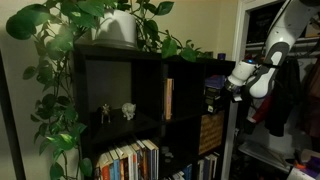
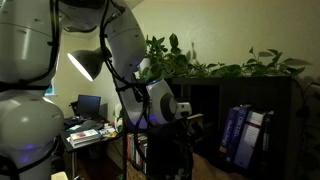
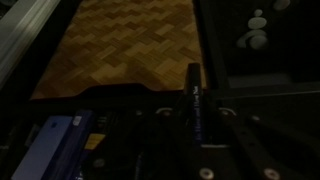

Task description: Move the black book to the first shelf from the right

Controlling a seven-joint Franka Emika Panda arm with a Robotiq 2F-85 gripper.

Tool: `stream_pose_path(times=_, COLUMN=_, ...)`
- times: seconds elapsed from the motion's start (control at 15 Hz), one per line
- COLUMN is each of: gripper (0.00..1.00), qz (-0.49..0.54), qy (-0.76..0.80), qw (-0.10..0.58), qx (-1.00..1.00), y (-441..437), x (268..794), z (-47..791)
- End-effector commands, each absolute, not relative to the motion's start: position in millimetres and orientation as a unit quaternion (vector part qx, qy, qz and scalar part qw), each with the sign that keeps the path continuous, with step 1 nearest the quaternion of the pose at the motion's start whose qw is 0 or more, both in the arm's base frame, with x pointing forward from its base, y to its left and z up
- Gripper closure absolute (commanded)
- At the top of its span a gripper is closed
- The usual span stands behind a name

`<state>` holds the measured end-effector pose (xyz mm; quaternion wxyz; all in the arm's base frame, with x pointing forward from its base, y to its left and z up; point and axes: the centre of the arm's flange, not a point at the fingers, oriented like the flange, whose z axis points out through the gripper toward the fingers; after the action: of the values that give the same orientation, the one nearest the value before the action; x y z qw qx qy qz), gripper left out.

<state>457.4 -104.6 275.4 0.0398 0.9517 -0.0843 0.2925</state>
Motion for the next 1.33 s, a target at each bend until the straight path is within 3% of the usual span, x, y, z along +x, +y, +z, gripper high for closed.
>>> stream_pose_path(times=0.0, gripper=0.92, qz=0.293, qy=-0.053, qw=0.042, qx=0.954, y=-137.8, x=498.2, z=276.7)
stream_pose_path(times=1.27, gripper=0.92, qz=0.296, qy=-0.035, qw=0.066, qx=0.952, y=-203.9, x=555.9, z=281.1)
